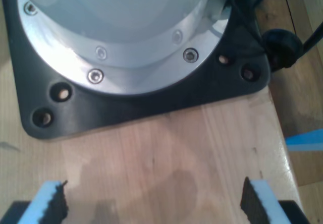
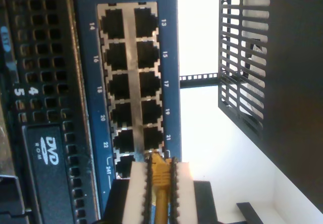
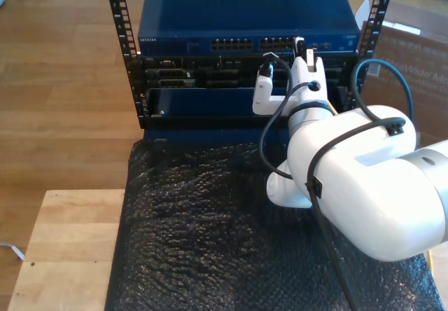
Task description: Grab the cable and plug it in
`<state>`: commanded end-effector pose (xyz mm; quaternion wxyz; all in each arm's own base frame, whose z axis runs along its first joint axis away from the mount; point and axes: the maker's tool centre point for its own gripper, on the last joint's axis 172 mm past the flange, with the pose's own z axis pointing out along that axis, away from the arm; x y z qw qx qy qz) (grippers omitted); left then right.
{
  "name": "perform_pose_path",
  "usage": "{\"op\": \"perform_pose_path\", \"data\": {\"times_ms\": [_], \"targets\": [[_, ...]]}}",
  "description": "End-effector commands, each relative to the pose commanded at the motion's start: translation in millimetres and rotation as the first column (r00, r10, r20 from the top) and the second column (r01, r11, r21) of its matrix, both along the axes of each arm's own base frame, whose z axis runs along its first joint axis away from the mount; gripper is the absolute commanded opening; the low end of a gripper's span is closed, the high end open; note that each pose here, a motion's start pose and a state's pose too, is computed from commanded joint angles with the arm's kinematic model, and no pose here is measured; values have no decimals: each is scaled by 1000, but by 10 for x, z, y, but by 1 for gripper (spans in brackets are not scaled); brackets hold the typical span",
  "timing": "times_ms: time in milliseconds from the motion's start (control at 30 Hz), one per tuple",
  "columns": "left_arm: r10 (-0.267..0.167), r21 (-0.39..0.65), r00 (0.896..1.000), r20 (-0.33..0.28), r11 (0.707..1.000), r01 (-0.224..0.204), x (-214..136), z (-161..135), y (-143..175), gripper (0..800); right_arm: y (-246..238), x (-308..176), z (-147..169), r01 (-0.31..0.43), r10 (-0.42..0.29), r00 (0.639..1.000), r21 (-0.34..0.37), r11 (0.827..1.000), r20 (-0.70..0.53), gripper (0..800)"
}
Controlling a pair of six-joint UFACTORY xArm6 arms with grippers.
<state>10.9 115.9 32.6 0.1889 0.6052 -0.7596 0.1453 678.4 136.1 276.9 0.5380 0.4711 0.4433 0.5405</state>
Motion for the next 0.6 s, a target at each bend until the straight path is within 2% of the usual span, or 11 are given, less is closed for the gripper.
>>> {"op": "perform_pose_path", "data": {"times_ms": [67, 133, 233, 333, 467, 600], "targets": [[0, 2, 1000, 0, 1000, 0, 1, 2, 4, 800, -3, -9, -7, 0, 0, 1000, -1, 1000, -3, 83], [0, 0, 1000, 0, 1000, 0, 0, 0, 0, 800, -4, -11, 14, 0, 0, 1000, 0, 1000, -3, 231], [0, 2, 1000, 0, 1000, 0, 1, 2, 4, 800, 75, -80, 23, -16, 16, 1000, -4, 1000, -13, 363], [0, 2, 1000, 0, 1000, 0, 1, 2, 4, 800, 100, -174, 161, -24, 24, 1000, -2, 1000, -9, 399], [0, 2, 1000, 0, 1000, 0, 1, 2, 4, 800, 43, -308, 177, -23, 23, 999, -8, 1000, -35, 435], [0, 0, 1000, 0, 1000, 0, 0, 0, 0, 800, -2, -426, 132, -32, 31, 994, -11, 999, -101, 436]]}}
